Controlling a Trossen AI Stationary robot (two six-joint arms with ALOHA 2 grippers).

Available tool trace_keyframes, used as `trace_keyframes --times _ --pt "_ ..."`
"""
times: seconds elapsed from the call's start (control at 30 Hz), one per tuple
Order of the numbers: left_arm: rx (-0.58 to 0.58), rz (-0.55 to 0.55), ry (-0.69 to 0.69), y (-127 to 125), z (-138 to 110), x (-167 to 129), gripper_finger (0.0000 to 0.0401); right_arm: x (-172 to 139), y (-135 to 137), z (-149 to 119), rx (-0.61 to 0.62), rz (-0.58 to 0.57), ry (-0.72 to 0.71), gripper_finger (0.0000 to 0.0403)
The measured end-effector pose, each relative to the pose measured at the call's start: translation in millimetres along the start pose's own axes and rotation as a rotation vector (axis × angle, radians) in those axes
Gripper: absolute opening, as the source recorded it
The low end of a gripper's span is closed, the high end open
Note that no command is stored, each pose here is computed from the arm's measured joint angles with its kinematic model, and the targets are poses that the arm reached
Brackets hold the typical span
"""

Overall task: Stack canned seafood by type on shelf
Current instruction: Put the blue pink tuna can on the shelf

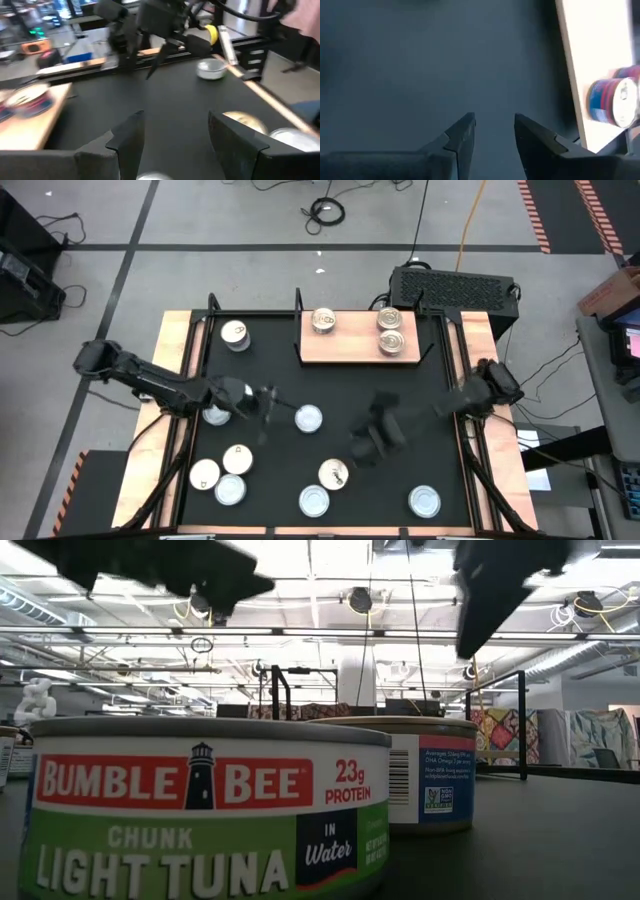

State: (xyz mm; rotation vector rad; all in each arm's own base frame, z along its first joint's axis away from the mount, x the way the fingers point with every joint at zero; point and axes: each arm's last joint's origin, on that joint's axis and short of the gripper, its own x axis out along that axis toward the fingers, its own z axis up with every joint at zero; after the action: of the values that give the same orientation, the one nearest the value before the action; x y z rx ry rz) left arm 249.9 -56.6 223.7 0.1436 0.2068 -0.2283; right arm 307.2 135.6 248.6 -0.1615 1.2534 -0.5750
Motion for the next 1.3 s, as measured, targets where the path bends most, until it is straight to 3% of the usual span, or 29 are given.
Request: trace_keyframes --times 0.2,0.3,0.43,0.57,0.8,1.0,1.17,1.3 --pt "0.068 -0.026 0.211 -39 21 48 0.0216 -34 32 -34 0.019 -0.130 -0.325 0.0132" --pt "-0.047 -0.024 0.291 -50 30 76 0.0216 -44 39 -43 0.009 -0.170 -0.442 0.0132" --pt "-0.293 -0.122 0.354 -57 36 109 0.0216 -48 41 -50 -0.039 -0.175 -0.448 0.0132" --pt "-0.388 -0.222 0.435 -63 39 129 0.0216 -50 41 -55 -0.069 -0.187 -0.433 0.0132" --pt "-0.452 -0.166 0.556 -61 14 149 0.0216 -51 31 -62 -0.085 -0.240 -0.383 0.0132" --pt "-0.496 -0.119 0.630 -48 -14 162 0.0216 -50 21 -56 -0.086 -0.320 -0.437 0.0132" --pt "-0.494 -0.113 0.636 -27 -19 164 0.0216 -46 15 -48 -0.069 -0.356 -0.452 0.0132" --pt "-0.492 -0.184 0.627 -16 -17 164 0.0216 -43 11 -43 -0.052 -0.364 -0.442 0.0132"
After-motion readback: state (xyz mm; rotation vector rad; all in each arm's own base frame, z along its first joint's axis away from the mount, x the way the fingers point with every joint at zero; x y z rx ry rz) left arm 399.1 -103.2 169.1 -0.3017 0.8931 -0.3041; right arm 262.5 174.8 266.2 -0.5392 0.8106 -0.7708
